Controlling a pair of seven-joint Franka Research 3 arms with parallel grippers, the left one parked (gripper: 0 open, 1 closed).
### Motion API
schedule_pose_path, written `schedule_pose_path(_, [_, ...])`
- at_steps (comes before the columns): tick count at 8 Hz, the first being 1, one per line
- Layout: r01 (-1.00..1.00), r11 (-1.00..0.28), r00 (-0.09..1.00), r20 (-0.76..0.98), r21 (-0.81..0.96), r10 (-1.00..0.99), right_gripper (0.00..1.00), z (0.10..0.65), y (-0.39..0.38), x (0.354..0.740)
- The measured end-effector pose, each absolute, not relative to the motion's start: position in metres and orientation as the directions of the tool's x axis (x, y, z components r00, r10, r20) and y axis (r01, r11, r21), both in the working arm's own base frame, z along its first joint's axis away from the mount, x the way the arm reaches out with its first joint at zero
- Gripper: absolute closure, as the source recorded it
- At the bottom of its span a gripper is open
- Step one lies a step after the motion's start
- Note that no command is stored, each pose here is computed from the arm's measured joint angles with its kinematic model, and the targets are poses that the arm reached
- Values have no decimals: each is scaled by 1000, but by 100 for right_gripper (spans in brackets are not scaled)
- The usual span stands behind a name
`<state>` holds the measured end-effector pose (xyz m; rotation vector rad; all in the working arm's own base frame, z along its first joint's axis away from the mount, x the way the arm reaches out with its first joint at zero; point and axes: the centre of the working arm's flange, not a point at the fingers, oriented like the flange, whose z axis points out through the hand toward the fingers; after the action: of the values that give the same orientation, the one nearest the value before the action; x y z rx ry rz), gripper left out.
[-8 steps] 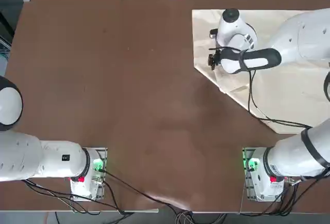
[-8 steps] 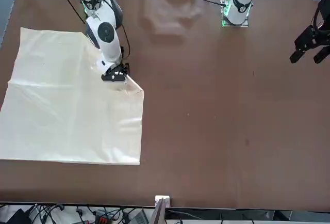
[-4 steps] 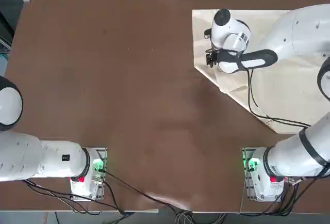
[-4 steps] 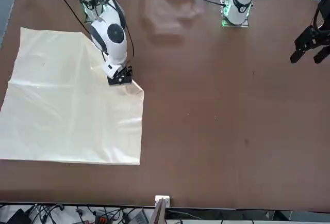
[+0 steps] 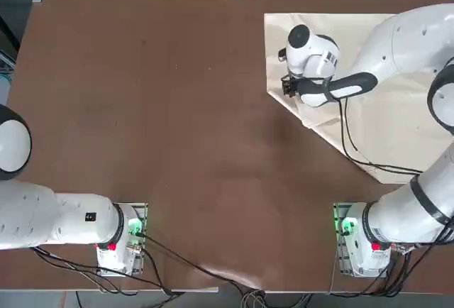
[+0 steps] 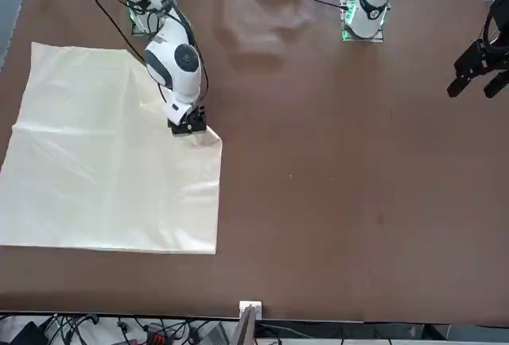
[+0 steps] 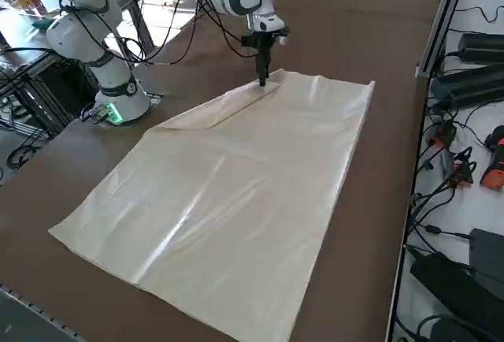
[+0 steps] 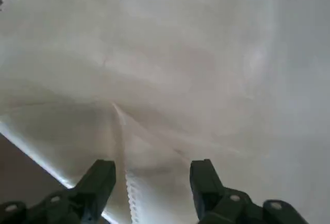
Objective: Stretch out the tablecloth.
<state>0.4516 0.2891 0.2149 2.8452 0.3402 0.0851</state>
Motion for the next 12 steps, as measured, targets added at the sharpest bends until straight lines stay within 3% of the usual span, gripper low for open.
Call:
schedule_pose_path(4, [230,-920,967,27,316,252,11,202,280,460])
schedule_pose_path(7, [236,-912,966,24,335,259,17,194,278,461])
schedule_pose_path(9, [234,-912,965,31,336,259,29,196,278,464])
schedule_pose_path(11, [228,-914,966,36,336,255,73,197,278,467])
schedule_pose_path(12, [221,-916,968,39,336,247,80,197,278,467])
